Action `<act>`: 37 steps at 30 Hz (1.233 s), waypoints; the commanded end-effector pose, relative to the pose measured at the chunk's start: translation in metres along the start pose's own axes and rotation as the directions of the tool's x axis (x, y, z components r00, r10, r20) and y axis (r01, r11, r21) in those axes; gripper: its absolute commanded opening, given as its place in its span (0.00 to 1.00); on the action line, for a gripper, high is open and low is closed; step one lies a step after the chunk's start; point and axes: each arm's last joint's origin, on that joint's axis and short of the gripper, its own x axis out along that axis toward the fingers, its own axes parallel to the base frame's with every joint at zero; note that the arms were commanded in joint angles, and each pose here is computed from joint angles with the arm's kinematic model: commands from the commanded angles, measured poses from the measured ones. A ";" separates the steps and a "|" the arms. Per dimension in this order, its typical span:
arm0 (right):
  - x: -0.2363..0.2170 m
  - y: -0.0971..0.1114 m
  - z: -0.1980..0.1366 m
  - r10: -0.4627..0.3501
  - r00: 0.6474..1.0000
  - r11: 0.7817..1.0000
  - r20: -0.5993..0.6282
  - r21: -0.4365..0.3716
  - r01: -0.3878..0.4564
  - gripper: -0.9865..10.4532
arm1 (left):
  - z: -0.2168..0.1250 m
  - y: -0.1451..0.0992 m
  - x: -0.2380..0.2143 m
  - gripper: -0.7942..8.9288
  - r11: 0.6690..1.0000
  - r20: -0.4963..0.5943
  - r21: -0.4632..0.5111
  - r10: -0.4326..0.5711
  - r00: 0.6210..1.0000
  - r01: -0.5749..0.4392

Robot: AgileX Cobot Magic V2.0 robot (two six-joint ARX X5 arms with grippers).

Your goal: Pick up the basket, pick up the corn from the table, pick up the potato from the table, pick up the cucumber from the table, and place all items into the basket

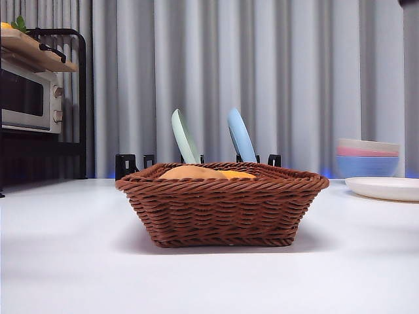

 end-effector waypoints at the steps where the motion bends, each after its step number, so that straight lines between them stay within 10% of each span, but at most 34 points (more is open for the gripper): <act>1: -0.001 -0.001 -0.016 -0.004 0.999 0.994 -0.046 0.108 0.009 0.08 | 0.001 -0.001 0.000 0.08 0.998 0.016 -0.056 -0.021 1.000 0.021; 19: 0.000 -0.002 -0.021 -0.034 0.994 0.983 -0.106 0.177 0.053 0.09 | -0.006 -0.001 0.000 0.08 0.999 -0.059 -0.033 -0.018 0.998 0.016; 27: 0.000 -0.002 -0.022 -0.034 0.994 0.983 -0.107 0.176 0.053 0.09 | -0.005 0.014 -0.001 0.08 0.990 0.086 0.021 0.135 0.987 -0.137; 37: 0.000 -0.002 -0.021 -0.034 0.994 0.983 -0.107 0.176 0.053 0.09 | -0.088 0.024 0.032 0.08 0.979 0.207 0.010 0.195 0.959 -0.202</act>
